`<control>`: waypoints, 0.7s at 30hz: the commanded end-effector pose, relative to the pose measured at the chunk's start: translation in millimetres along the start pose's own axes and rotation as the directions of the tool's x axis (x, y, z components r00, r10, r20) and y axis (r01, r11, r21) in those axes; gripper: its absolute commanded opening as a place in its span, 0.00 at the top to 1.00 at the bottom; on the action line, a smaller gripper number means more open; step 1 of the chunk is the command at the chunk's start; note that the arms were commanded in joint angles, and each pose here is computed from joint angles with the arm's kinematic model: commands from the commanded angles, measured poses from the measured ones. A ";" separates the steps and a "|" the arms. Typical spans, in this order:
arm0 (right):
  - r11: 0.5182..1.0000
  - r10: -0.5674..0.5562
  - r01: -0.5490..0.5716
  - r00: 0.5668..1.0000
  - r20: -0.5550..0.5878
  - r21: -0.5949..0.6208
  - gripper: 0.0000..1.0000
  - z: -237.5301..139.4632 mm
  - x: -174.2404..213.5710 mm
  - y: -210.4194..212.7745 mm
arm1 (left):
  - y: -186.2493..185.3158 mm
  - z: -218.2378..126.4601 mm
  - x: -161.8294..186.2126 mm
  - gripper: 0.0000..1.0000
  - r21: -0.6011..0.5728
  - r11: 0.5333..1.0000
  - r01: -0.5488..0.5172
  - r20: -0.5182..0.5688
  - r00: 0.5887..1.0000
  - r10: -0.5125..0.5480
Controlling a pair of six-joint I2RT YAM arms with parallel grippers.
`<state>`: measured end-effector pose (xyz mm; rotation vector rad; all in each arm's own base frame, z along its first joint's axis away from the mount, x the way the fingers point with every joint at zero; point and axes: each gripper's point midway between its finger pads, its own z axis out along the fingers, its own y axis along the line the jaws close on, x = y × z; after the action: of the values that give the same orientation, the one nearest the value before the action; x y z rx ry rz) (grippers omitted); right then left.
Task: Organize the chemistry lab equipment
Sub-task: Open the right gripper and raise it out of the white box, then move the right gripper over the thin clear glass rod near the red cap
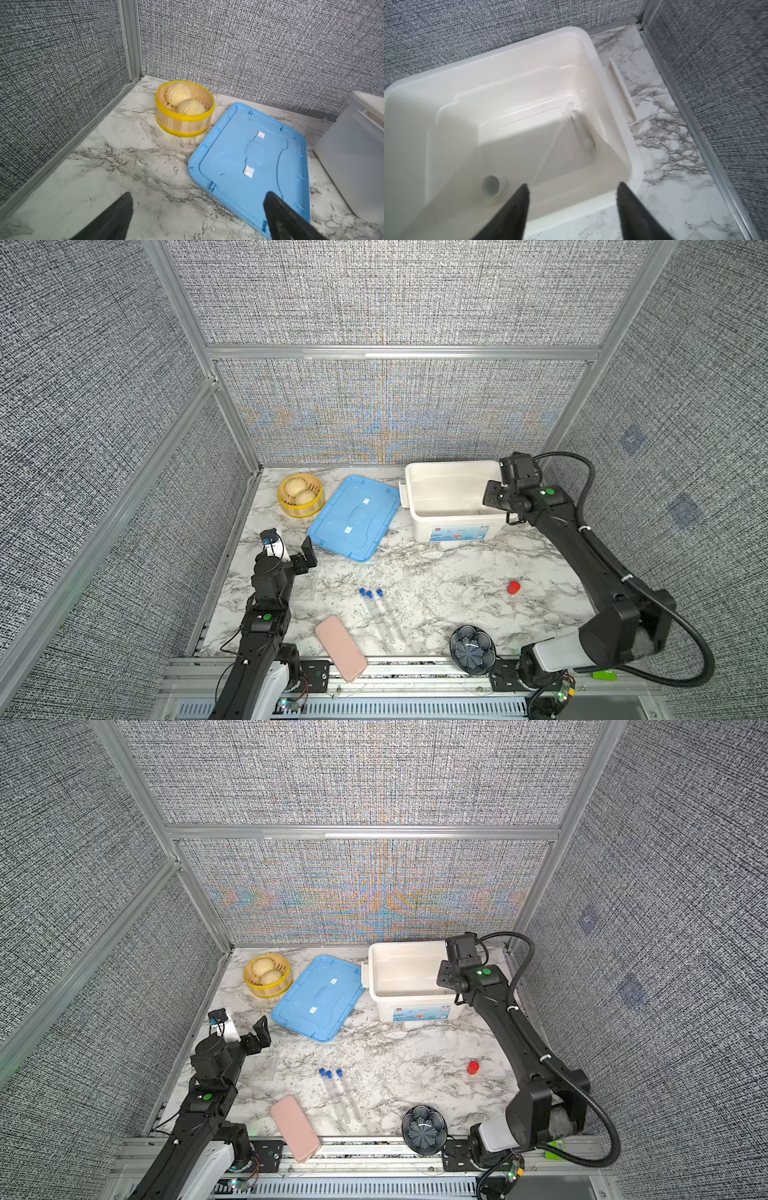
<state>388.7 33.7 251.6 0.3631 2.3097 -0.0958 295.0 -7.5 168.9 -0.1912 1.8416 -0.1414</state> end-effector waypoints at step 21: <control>0.921 0.379 -0.242 0.732 -0.566 0.304 0.02 -23.5 211.1 14.8 | -3.7 4.7 -3.2 0.01 0.013 1.000 -0.004 -0.012 1.000 0.005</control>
<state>257.4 80.7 127.6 0.8678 2.8213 -0.1197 299.6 -9.3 165.5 -0.1858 1.8685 -0.1461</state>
